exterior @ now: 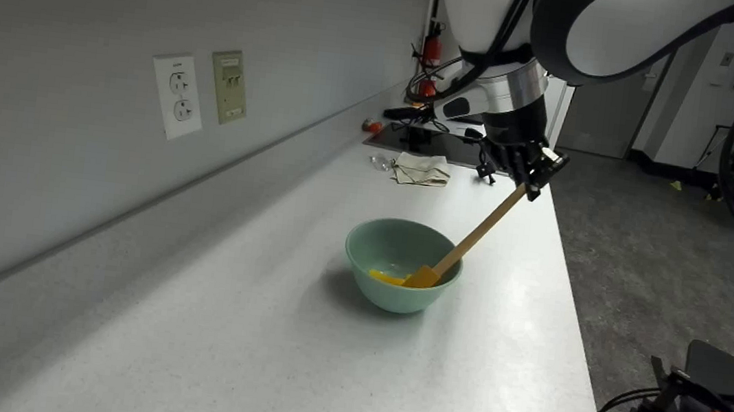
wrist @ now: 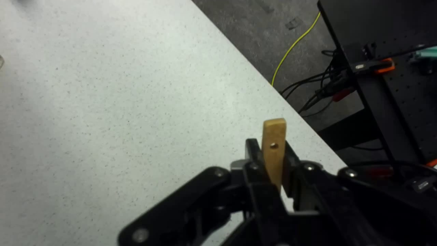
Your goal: Use the ladle to stir in the bowl
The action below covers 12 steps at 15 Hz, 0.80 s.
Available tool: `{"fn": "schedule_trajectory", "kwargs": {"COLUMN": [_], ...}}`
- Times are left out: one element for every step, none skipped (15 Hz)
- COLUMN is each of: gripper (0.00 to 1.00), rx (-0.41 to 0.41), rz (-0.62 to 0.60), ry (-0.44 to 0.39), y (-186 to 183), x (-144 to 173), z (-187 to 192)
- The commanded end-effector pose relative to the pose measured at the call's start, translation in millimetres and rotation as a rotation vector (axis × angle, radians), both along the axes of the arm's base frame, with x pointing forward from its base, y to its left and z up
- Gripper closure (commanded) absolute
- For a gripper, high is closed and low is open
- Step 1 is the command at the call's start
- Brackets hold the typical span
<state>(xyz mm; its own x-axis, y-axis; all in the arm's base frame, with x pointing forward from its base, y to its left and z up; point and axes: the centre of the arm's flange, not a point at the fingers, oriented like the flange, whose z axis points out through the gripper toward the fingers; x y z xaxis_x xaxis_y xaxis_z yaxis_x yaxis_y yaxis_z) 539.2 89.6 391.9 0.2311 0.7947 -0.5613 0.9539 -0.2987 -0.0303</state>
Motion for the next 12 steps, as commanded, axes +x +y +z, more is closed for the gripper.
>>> {"fn": "schedule_trajectory", "kwargs": {"gripper": [0.96, 0.96, 0.96, 0.96, 0.96, 0.96, 0.96, 0.96, 0.96, 0.96, 0.96, 0.96], "rx": [-0.136, -0.166, -0.193, -0.220, -0.243, -0.265, -0.283, -0.299, -0.311, -0.322, -0.331, -0.342], "rz": [0.033, 0.043, 0.055, 0.064, 0.071, 0.077, 0.085, 0.090, 0.096, 0.101, 0.102, 0.104], "ry": [0.028, 0.031, 0.027, 0.022, 0.021, 0.012, 0.005, -0.010, -0.021, -0.027, -0.027, -0.024], "y": [22, 27, 31, 35, 38, 40, 42, 43, 43, 44, 44, 45], "x": [1, 2, 3, 6, 9, 13, 18, 24, 30, 36, 40, 44], "z": [26, 31, 35, 38, 41, 42, 42, 40, 37, 33, 30, 25]}}
